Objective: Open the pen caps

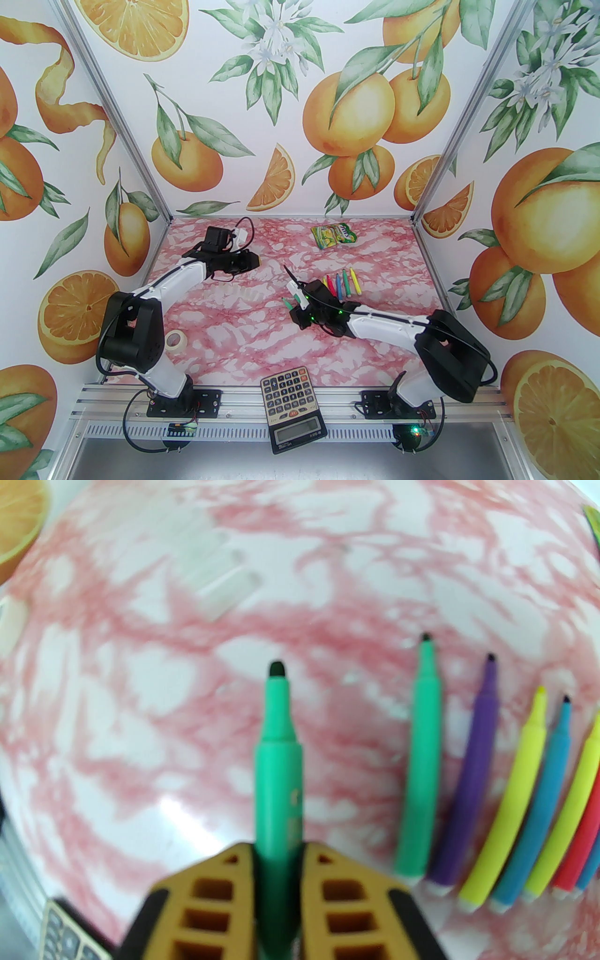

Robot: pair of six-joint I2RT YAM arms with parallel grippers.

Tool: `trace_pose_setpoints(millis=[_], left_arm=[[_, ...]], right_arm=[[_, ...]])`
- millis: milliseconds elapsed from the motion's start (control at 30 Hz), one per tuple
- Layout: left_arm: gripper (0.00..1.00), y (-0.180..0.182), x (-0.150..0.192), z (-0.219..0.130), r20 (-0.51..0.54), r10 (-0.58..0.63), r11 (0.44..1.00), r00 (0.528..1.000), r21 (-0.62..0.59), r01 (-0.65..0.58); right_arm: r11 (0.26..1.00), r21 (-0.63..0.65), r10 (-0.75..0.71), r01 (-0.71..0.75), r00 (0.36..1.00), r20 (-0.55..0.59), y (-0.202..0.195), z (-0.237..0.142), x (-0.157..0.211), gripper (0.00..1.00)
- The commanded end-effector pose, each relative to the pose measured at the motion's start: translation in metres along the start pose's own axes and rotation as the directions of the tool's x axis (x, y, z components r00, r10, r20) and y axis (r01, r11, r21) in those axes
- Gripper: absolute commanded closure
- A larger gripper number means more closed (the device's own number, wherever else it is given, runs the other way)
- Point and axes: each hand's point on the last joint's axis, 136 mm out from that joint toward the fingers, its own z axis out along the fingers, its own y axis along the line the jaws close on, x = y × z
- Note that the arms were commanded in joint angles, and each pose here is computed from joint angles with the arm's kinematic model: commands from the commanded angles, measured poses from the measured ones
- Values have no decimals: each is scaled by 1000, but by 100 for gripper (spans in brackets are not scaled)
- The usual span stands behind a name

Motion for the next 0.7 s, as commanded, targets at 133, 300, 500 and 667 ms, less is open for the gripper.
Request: trace_pose_setpoints(millis=[133, 300, 500, 667], left_arm=[[100, 19, 37, 13, -150, 54, 978, 987, -193, -83], [100, 18, 55, 22, -203, 60, 974, 977, -204, -102], [100, 9, 68, 35, -238, 65, 982, 969, -159, -105], [100, 8, 77, 54, -274, 68, 982, 959, -152, -113]], right_arm=[[984, 137, 108, -112, 993, 37, -24, 15, -20, 100], [981, 134, 138, -138, 990, 16, -24, 26, -16, 100], [976, 149, 161, -157, 987, -20, -27, 37, -7, 100], [965, 172, 209, -200, 977, -34, -39, 44, 0, 100]])
